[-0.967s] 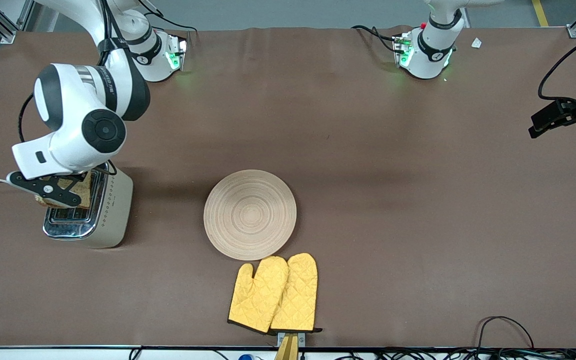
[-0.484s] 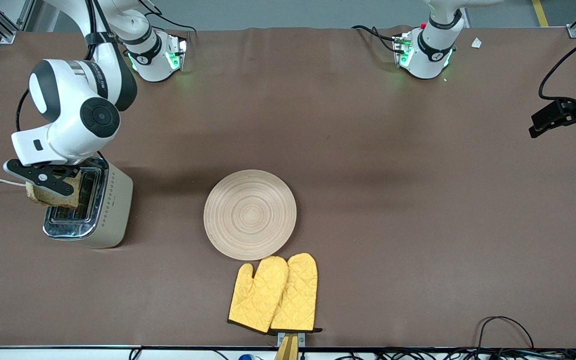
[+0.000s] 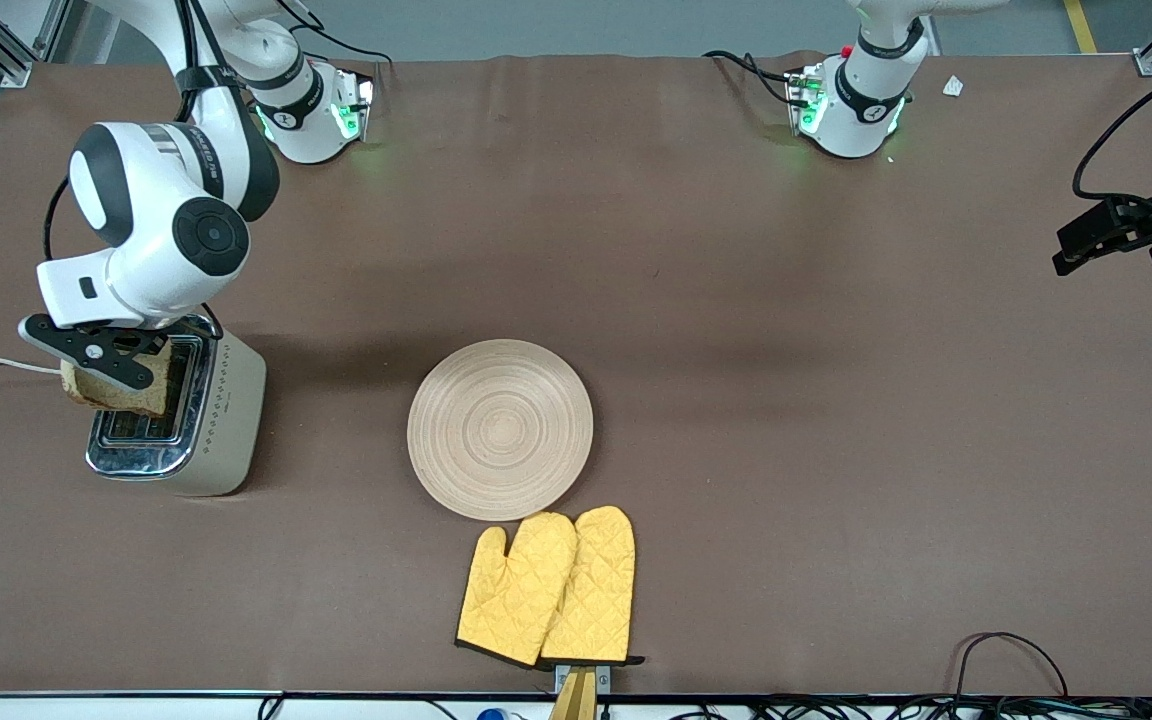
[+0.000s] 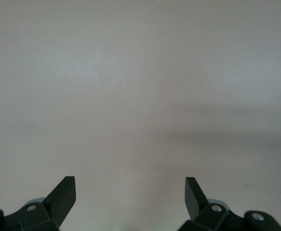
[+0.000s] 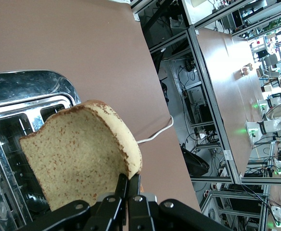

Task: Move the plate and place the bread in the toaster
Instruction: 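Lower the bread into the toaster slot with the right gripper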

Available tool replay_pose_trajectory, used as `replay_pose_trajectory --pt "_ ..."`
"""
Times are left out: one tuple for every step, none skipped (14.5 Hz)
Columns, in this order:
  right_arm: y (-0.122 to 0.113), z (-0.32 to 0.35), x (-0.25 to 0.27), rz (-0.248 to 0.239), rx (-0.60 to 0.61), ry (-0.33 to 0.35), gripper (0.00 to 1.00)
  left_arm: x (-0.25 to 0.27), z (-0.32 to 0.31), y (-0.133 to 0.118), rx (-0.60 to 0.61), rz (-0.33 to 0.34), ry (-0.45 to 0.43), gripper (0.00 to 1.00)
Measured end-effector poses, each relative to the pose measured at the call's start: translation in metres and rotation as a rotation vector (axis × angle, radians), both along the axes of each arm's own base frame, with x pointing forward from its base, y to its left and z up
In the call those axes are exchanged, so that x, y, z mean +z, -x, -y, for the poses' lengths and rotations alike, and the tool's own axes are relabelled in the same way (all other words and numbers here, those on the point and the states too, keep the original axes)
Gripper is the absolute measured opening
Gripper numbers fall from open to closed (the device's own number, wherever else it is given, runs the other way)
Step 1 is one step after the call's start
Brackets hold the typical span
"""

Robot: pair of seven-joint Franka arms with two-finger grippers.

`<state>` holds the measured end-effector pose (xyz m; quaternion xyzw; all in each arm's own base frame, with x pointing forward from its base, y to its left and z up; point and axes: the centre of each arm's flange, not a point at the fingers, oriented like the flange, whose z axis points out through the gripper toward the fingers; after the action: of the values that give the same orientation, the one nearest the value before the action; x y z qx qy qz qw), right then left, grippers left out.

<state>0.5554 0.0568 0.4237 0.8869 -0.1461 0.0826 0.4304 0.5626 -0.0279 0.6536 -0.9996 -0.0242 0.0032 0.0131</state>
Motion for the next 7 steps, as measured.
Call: replay_pose_trajectory --pt "0.0 -0.001 -0.001 0.004 -0.001 0.0 0.03 0.0 0.0 0.0 0.0 0.0 0.0 1.0" --pt "0.0 -0.002 -0.003 0.01 0.001 -0.004 0.03 0.0 0.0 0.0 0.0 -0.001 0.0 1.0" --pt "-0.001 -0.004 -0.006 0.022 0.003 -0.009 0.03 -0.001 0.0 0.0 0.0 -0.002 0.0 1.0" --pt "-0.002 -0.006 -0.012 0.032 0.001 -0.012 0.03 -0.002 0.0 0.0 0.0 -0.003 0.0 1.0" --pt "-0.004 -0.008 -0.02 0.037 -0.002 -0.011 0.03 -0.002 0.0 0.0 0.0 -0.005 0.0 1.0" --pt "-0.005 -0.011 -0.029 0.039 -0.003 -0.008 0.03 -0.003 0.0 0.0 0.0 -0.006 0.0 1.0" --pt "-0.007 -0.013 -0.038 0.043 -0.003 -0.007 0.03 -0.003 0.0 0.0 0.0 -0.008 0.0 1.0"
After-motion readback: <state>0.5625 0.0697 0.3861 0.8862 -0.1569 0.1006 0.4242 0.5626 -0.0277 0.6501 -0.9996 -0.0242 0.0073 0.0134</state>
